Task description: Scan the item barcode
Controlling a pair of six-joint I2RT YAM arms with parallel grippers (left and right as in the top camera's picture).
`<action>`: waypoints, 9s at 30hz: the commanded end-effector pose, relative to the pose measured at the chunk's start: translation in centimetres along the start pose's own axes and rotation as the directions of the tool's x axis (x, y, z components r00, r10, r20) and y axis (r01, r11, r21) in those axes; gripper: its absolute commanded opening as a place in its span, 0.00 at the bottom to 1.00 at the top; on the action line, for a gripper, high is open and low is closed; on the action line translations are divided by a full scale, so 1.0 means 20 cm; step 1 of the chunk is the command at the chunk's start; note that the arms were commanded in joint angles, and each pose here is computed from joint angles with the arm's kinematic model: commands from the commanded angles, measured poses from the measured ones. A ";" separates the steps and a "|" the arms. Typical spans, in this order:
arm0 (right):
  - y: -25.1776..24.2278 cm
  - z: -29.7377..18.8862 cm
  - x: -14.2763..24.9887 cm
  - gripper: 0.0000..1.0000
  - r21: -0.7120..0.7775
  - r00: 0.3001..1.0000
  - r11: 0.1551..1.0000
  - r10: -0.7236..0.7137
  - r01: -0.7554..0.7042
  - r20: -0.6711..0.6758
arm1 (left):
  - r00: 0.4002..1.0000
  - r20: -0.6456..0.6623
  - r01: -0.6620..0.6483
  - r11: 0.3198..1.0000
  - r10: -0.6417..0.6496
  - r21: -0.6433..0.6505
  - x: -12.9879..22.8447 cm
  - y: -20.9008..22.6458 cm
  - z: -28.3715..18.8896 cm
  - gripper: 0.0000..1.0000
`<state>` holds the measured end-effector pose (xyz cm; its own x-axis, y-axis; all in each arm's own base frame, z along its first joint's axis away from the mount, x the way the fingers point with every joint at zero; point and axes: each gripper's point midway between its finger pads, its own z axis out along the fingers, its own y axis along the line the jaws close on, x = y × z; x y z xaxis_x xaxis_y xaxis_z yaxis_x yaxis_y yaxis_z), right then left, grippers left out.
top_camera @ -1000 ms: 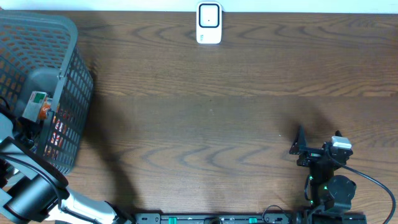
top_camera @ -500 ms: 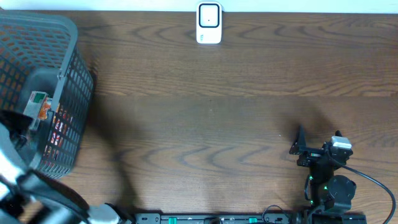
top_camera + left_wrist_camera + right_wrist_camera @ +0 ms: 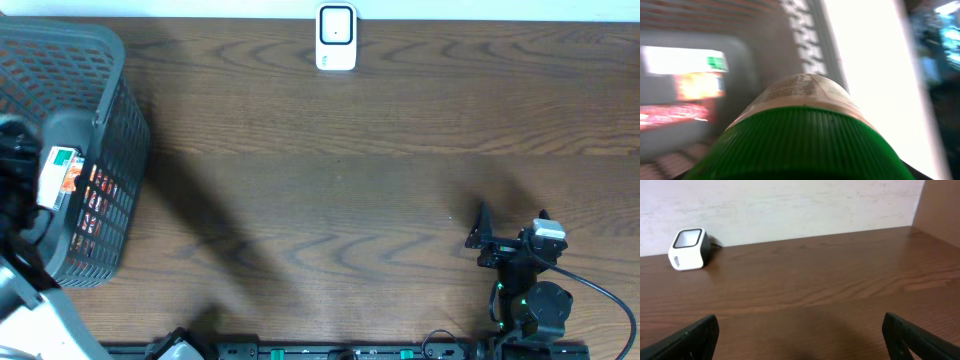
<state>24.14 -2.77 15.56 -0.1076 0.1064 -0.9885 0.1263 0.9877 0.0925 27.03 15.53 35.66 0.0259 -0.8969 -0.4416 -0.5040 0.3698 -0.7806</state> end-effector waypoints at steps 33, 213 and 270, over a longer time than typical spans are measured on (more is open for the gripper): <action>0.00 0.00 0.00 0.99 -0.001 1.000 1.000 -0.013 0.013 0.002 | 0.130 -0.652 -0.850 0.422 0.747 0.315 2.40 0.27 0.63 0.72; 0.00 0.00 0.00 0.99 -0.001 1.000 1.000 -0.013 0.013 0.002 | 0.445 -0.629 -0.771 0.630 0.638 0.094 1.76 0.14 0.59 0.99; 0.00 0.00 0.00 0.99 -0.001 1.000 1.000 -0.013 0.013 0.002 | 0.436 -0.699 -0.895 0.355 0.567 -0.270 -0.07 0.64 0.75 0.98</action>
<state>24.15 -2.65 15.52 -0.1086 0.1065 -0.9884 0.1196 0.9884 0.0933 32.80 26.02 21.98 -0.7382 -0.5265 -0.4217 -0.6501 0.7221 0.2365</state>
